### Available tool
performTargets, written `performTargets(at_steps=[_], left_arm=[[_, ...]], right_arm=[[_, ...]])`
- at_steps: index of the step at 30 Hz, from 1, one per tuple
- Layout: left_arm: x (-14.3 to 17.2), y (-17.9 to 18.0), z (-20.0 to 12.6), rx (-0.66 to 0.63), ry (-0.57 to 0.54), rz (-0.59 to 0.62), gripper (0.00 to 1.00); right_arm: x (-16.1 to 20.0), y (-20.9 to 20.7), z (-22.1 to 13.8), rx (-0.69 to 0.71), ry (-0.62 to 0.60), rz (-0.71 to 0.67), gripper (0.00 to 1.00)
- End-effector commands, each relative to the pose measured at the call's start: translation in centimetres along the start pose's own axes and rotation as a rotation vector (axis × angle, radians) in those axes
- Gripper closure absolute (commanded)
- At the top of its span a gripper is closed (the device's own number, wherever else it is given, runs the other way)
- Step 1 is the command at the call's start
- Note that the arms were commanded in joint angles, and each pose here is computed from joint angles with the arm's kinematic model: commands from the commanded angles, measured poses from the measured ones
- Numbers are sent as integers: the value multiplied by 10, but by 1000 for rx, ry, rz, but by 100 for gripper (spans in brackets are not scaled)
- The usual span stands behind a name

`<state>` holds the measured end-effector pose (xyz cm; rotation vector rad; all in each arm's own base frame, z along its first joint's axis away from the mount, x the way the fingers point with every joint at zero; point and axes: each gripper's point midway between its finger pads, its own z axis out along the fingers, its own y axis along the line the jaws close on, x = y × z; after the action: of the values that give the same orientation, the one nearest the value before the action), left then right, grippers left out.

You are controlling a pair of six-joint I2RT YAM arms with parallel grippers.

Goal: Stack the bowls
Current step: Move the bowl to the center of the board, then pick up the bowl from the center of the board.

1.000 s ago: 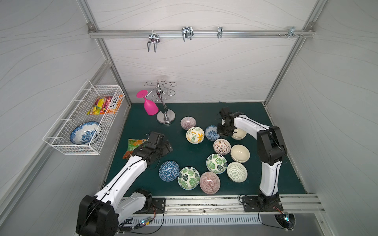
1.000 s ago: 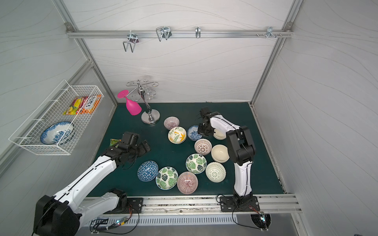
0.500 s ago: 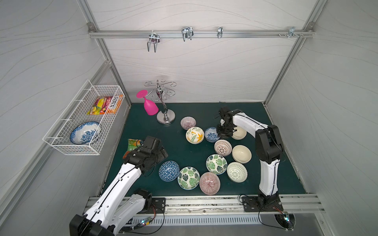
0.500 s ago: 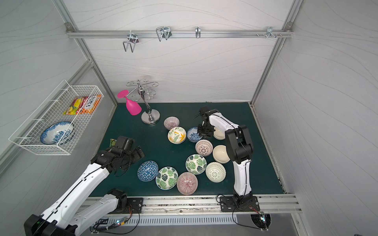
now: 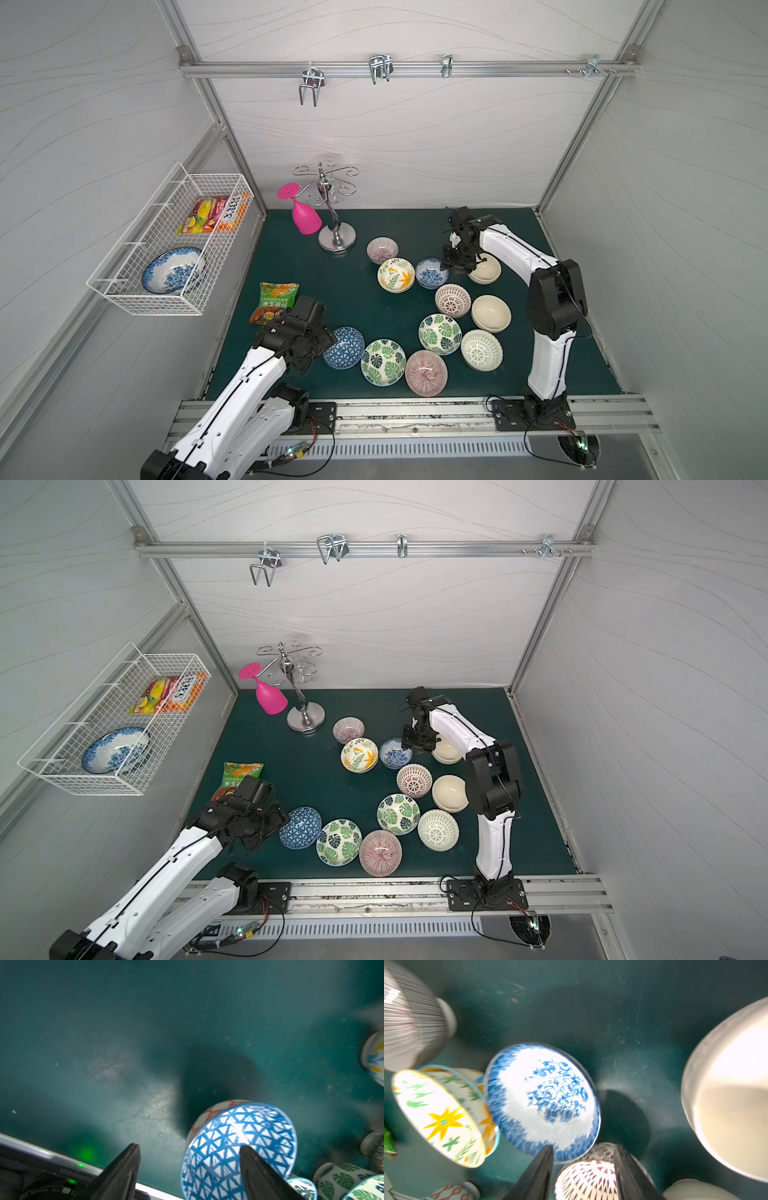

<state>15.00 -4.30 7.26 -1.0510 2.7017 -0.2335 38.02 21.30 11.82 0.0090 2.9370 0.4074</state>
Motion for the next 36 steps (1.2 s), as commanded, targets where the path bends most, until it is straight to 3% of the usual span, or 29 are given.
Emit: performTargets(at_steps=[1,8,17,23,31,36], left_arm=[[8,-1,3,37,30,-39,24],[15,-7,14,113,45,-41,29],[15,-10,22,105,60,-28,61],[14,-10,26,80,64,-21,74],[4,-5,14,46,11,-8,100],[-15,-8,-9,15,-68,52,100]], right_arm=[[2,12,-39,-28,-53,-8,49],[13,24,-78,-72,-118,-19,49],[48,47,-103,-166,-138,-60,50],[75,67,-103,-185,-136,-121,51],[96,93,-97,-211,-102,-176,50],[105,113,-94,-226,-93,-218,49]])
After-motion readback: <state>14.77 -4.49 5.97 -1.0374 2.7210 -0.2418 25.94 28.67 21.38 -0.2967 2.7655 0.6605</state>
